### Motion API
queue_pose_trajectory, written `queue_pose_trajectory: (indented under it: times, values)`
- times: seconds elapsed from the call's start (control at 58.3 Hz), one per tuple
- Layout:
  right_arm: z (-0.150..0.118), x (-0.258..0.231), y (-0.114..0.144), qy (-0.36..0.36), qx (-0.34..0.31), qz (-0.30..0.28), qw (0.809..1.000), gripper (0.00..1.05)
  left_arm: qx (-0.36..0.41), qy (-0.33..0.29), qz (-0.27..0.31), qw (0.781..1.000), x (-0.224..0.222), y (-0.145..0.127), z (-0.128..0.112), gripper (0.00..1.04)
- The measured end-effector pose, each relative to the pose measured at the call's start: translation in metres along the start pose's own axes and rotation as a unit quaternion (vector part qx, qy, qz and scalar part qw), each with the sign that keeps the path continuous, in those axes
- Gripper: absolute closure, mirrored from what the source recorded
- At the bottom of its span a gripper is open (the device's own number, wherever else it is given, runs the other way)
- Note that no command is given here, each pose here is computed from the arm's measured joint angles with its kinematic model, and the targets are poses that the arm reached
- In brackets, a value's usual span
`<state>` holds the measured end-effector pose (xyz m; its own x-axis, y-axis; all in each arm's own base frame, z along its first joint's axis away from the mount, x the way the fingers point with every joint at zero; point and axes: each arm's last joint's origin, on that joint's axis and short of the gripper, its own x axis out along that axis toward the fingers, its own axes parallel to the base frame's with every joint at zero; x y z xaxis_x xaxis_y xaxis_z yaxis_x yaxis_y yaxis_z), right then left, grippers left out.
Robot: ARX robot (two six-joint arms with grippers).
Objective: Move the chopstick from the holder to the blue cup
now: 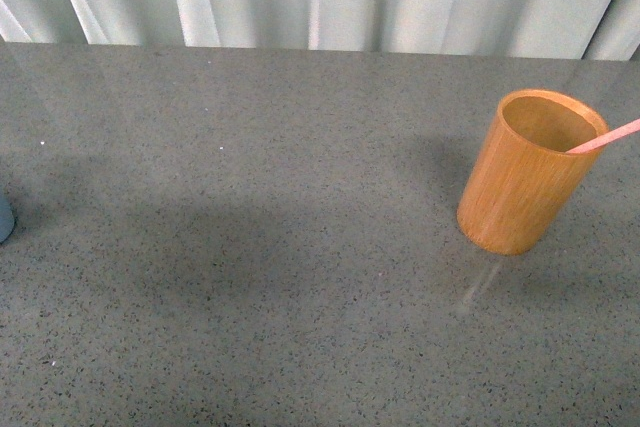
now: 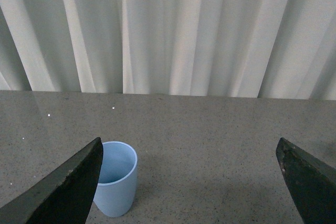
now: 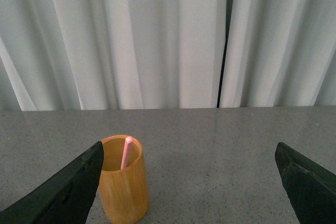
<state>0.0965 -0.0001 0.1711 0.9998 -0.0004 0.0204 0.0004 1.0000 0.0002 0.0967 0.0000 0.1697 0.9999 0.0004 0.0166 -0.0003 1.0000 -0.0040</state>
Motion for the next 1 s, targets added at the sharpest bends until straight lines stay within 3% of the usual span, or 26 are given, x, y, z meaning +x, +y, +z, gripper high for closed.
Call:
queue_pose_trajectory:
  times: [0.343,0.412,0.446,0.515,0.704,0.841,0.995]
  values:
    - [0.0,0.0,0.0,0.0,0.0,0.0,1.0,0.1,-0.002,0.005,-0.005,1.0,0.0,0.0,0.0,0.07]
    - [0.0,0.0,0.0,0.0,0.0,0.0,1.0,0.1,-0.052,0.164,-0.065,0.983,0.003,-0.001,0.002,0.07]
    - [0.0,0.0,0.0,0.0,0.0,0.002,1.0,0.1,-0.073,0.218,-0.069,0.971,0.007,0.0,0.006,0.07]
    - [0.0,0.0,0.0,0.0,0.0,0.0,1.0,0.1,-0.094,0.271,-0.045,0.957,0.029,0.006,0.022,0.07]
    - [0.0,0.0,0.0,0.0,0.0,0.0,1.0,0.1,-0.105,0.272,0.073,0.954,0.102,0.045,0.059,0.07]
    - [0.0,0.0,0.0,0.0,0.0,0.0,1.0,0.1,-0.108,0.319,0.135,0.932,0.139,0.073,0.041,0.07]
    - [0.0,0.0,0.0,0.0,0.0,0.001,1.0,0.1,-0.111,0.362,0.148,0.914,0.161,0.082,0.016,0.07]
